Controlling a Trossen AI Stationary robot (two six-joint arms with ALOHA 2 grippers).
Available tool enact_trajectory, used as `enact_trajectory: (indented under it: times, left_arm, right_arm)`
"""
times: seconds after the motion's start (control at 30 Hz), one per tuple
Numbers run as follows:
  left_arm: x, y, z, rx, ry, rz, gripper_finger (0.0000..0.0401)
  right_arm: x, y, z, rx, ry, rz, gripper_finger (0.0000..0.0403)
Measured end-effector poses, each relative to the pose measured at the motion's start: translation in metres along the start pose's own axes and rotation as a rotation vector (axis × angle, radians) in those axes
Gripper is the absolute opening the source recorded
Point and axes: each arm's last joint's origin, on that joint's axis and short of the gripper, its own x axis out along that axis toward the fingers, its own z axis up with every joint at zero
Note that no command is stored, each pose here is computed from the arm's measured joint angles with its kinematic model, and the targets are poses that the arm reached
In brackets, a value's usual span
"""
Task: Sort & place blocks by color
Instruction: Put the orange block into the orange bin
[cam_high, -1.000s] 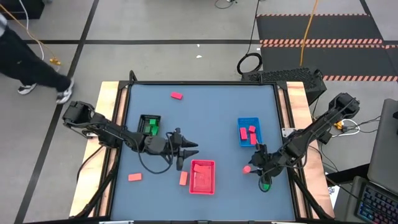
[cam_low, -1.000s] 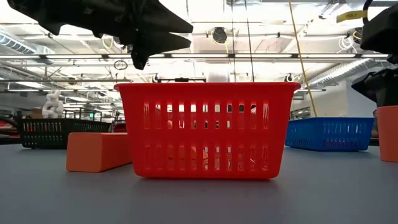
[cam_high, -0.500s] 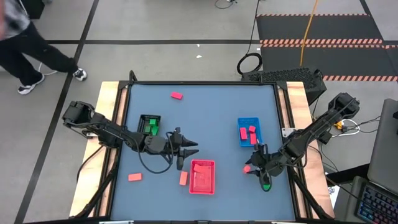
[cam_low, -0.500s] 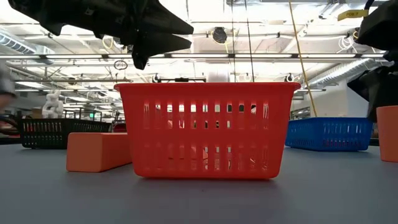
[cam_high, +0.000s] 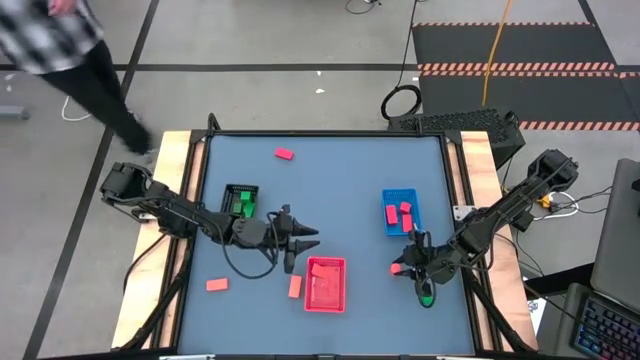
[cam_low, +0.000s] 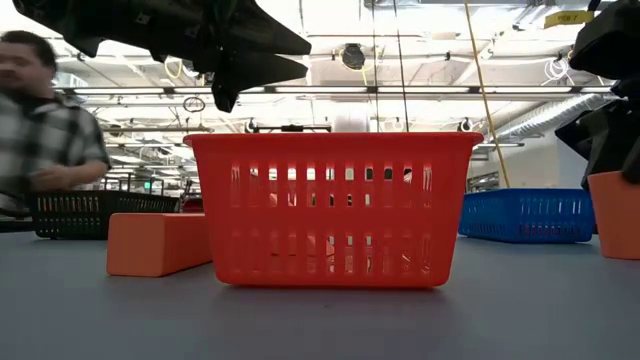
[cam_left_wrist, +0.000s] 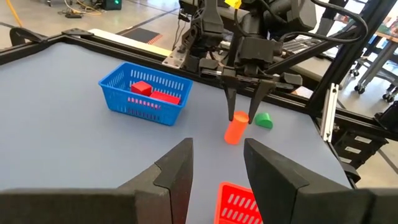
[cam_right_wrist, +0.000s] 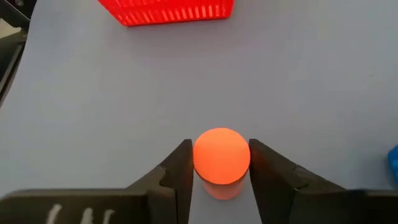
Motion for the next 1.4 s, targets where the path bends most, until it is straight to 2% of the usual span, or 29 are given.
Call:
enact_trajectory:
  times: [0.1, 0.23, 0.47, 0.6, 0.77, 1.0, 1.2, 1.4]
  left_arm:
    - [0.000, 0.000, 0.000, 0.000, 0.000, -0.001, 0.0145]
    - [0.000, 0.000, 0.000, 0.000, 0.000, -0.001, 0.0145]
    - [0.000, 0.000, 0.000, -0.002, 0.001, -0.001, 0.0145]
    - [0.000, 0.000, 0.000, -0.004, -0.001, -0.002, 0.0145]
    - [0.001, 0.004, 0.003, -0.063, -0.030, 0.052, 0.0145]
    - [0.003, 0.010, 0.005, -0.119, -0.044, 0.081, 0.0145]
    - [0.003, 0.010, 0.003, -0.124, -0.026, 0.080, 0.0145]
    - [0.002, 0.012, -0.001, -0.108, 0.014, 0.093, 0.0145]
  right_arm:
    - [0.002, 0.001, 0.000, -0.006, -0.002, 0.002, 0.0115]
    - [0.002, 0.005, 0.006, -0.022, -0.061, 0.059, 0.0115]
    - [-0.008, 0.022, 0.037, -0.086, -0.382, 0.222, 0.0115]
    - [-0.009, 0.020, 0.050, -0.092, -0.499, 0.222, 0.0115]
    - [0.006, 0.018, 0.066, -0.112, -0.515, 0.168, 0.0115]
    - [0.036, 0.028, 0.103, -0.226, -0.465, 0.195, 0.0115]
    - [0.062, 0.024, 0.113, -0.225, -0.406, 0.193, 0.0115]
    - [0.075, 0.019, 0.122, -0.207, -0.447, 0.219, 0.0115]
